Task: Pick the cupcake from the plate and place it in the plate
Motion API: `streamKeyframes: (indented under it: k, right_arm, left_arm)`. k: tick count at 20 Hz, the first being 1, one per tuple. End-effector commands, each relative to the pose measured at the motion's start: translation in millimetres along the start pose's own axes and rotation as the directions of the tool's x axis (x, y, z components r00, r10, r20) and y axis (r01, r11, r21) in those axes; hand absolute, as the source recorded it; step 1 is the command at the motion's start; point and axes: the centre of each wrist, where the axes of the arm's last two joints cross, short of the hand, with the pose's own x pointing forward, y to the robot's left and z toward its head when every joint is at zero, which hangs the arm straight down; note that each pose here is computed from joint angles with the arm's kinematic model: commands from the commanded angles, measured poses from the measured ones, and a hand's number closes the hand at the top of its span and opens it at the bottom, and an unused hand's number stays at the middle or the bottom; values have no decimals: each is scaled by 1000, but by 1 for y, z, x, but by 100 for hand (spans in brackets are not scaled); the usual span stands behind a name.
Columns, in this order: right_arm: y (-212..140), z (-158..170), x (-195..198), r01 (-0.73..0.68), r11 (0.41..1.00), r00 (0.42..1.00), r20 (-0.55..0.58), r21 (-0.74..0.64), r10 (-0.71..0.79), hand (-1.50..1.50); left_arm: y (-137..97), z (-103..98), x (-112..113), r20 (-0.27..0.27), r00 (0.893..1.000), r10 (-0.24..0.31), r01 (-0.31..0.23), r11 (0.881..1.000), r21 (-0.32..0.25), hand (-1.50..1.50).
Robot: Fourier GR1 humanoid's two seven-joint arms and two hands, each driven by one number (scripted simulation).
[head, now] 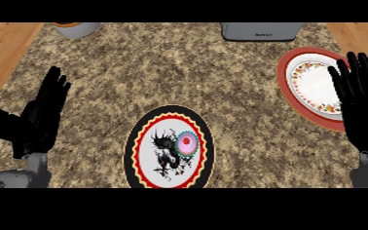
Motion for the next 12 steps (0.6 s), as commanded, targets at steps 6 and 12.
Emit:
streamKeyframes:
  k: [6, 12]
  right_arm:
    - [148, -7, 11, 145, 583, 989, -124, 799, -76, 150]
    - [152, -6, 5, -523, 510, 847, 480, 683, 227, 150]
  left_arm:
    - [-26, 6, -23, -89, 987, -133, 120, 983, -139, 0]
    - [-36, 21, -50, -193, 973, -128, 103, 986, -133, 0]
